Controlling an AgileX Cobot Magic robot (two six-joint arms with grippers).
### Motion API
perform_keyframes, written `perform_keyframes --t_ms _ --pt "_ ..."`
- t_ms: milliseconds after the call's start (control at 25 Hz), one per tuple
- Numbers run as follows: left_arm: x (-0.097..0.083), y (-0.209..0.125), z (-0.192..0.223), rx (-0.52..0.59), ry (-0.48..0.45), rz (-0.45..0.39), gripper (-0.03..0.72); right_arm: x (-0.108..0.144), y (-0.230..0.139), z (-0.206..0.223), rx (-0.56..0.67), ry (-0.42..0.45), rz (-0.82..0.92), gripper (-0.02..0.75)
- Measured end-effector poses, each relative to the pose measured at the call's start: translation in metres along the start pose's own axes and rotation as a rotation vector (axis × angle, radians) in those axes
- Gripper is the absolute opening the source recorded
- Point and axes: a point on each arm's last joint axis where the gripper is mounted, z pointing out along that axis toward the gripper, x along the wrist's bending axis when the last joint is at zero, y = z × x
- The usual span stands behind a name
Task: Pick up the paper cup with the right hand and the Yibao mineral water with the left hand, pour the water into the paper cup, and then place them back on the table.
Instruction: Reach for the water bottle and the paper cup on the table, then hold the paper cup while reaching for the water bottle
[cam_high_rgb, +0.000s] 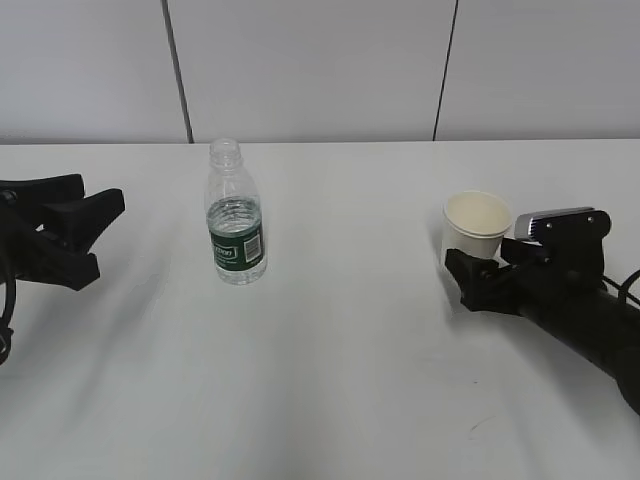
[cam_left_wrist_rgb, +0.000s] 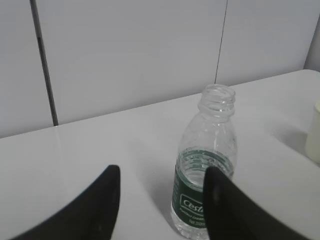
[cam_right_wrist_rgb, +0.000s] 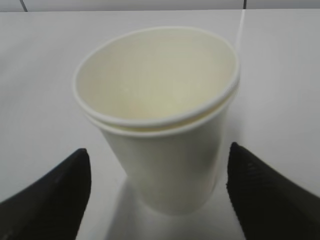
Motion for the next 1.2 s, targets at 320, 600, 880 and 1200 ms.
perform_keyframes --t_ms 320,600,880,1200 --pt "0.0 0.0 0.0 -0.001 -0.002 0.001 0.343 -0.002 -0.001 0.015 -0.017 0.014 -0.01 0.662" --pt "0.0 0.0 0.0 -0.002 -0.003 0.002 0.343 -0.003 -0.001 0.023 -0.028 0.017 -0.013 0.662" --pt "-0.001 0.0 0.0 -0.002 -0.006 0.003 0.343 -0.004 0.0 0.028 -0.037 0.018 -0.015 0.659" --pt "-0.002 0.0 0.0 0.002 -0.019 0.011 0.343 -0.004 0.0 0.028 -0.037 0.018 -0.015 0.575"
